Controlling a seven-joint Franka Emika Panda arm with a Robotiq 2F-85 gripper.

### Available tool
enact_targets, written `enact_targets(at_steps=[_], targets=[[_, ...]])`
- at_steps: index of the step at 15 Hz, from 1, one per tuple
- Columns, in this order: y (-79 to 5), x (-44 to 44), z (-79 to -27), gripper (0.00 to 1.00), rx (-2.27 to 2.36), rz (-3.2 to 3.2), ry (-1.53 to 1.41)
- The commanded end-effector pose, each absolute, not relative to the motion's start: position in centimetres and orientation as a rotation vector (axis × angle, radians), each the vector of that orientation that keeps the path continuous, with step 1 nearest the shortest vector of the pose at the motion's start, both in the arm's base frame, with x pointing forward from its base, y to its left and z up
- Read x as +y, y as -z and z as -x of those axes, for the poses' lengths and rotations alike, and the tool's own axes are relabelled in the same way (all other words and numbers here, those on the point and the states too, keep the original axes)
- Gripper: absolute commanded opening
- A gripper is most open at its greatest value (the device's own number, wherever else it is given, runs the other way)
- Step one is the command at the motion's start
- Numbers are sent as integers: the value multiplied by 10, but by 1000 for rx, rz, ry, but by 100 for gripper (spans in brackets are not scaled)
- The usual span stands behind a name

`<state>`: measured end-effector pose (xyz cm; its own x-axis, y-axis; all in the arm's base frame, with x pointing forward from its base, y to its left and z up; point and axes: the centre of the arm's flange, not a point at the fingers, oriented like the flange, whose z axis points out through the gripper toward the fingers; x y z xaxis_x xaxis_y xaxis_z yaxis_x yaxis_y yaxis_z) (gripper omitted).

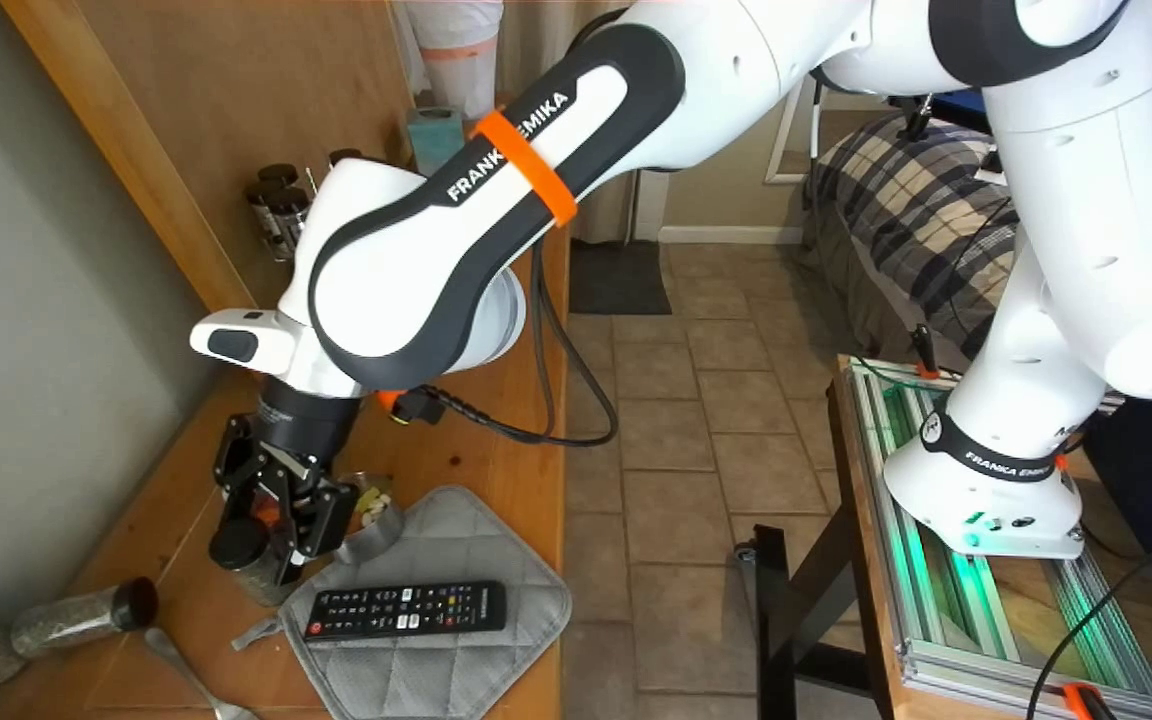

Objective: Put one glass jar from the silver stand on the counter.

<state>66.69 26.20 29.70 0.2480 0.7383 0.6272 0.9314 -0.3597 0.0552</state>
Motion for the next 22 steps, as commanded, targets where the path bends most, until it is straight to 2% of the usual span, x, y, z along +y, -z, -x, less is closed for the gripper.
enact_targets(at_steps=[1,10,16,22], targets=[[-307,262,-667,100,-1559,2181,819],[-372,252,-649,100,-1582,2125,814],[-445,231,-611,100,-1505,2085,683],[-507,201,-544,100,-1362,2090,472]])
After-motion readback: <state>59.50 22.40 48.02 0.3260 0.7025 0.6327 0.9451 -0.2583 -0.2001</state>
